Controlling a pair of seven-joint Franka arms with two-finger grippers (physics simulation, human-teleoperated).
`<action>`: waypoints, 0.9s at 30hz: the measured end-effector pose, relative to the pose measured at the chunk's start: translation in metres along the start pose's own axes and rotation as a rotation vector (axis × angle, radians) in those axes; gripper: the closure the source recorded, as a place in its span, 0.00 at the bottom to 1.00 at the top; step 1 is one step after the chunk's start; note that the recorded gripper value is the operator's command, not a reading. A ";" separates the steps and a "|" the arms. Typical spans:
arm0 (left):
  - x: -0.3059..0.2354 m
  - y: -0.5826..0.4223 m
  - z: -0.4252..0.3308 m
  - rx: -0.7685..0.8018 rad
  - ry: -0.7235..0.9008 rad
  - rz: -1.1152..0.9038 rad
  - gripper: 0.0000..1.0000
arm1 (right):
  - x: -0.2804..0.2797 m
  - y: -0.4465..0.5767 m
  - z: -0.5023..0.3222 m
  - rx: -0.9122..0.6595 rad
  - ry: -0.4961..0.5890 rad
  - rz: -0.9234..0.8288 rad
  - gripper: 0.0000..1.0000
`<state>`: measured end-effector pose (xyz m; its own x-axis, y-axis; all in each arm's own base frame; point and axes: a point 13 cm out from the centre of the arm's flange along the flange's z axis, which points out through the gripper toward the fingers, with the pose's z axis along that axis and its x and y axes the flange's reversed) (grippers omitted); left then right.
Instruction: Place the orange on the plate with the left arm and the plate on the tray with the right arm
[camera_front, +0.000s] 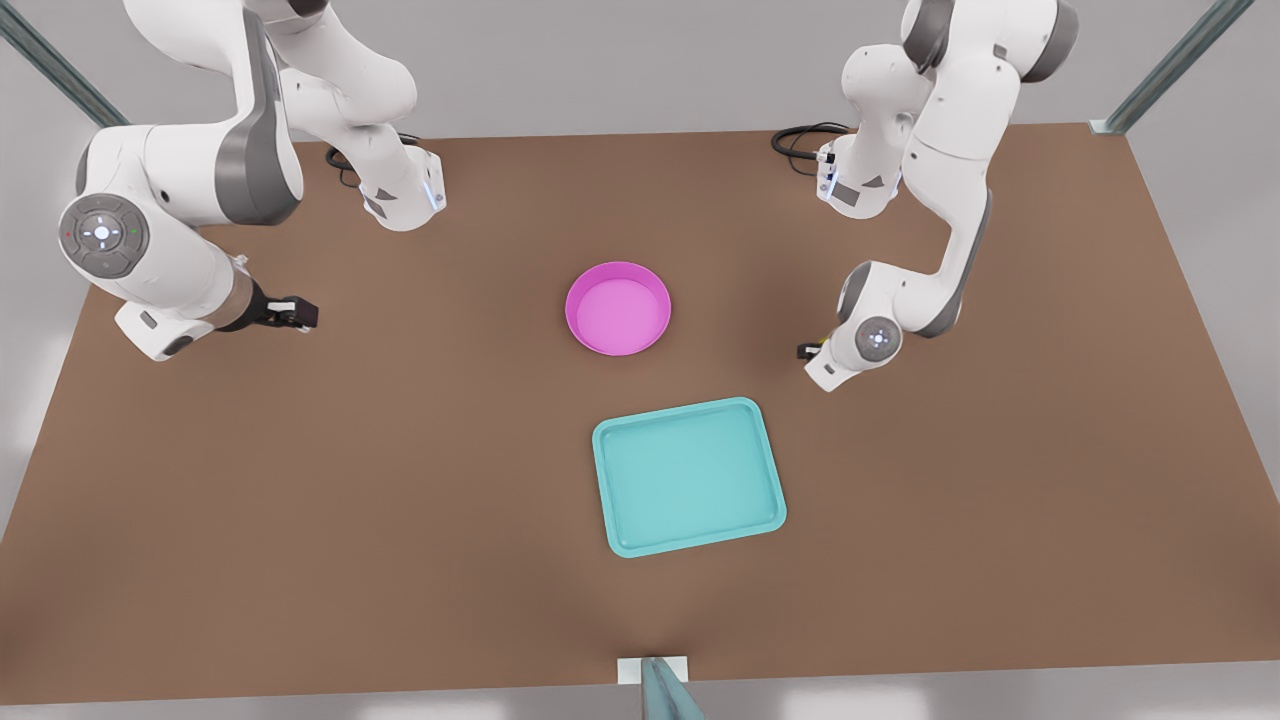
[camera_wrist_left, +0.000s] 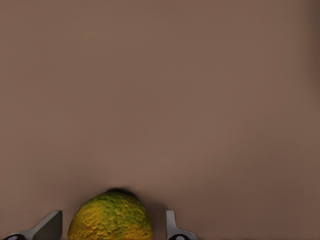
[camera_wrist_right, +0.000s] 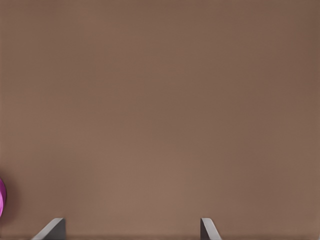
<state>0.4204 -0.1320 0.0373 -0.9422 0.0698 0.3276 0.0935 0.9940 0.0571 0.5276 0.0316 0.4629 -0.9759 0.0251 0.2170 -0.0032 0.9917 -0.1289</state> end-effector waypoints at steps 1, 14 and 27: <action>0.000 0.000 0.001 0.000 0.001 0.001 0.20 | 0.000 0.001 0.000 0.000 0.000 -0.001 0.00; -0.032 -0.013 -0.057 0.005 -0.074 0.002 0.33 | -0.002 0.001 0.003 0.000 0.002 0.000 0.00; 0.094 -0.447 -0.109 0.065 0.035 0.248 0.33 | -0.005 -0.001 0.014 -0.003 0.013 0.002 0.00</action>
<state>0.3256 -0.5788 0.1455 -0.8811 0.3103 0.3569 0.2986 0.9502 -0.0891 0.5294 0.0285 0.4487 -0.9729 0.0290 0.2295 -0.0004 0.9919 -0.1269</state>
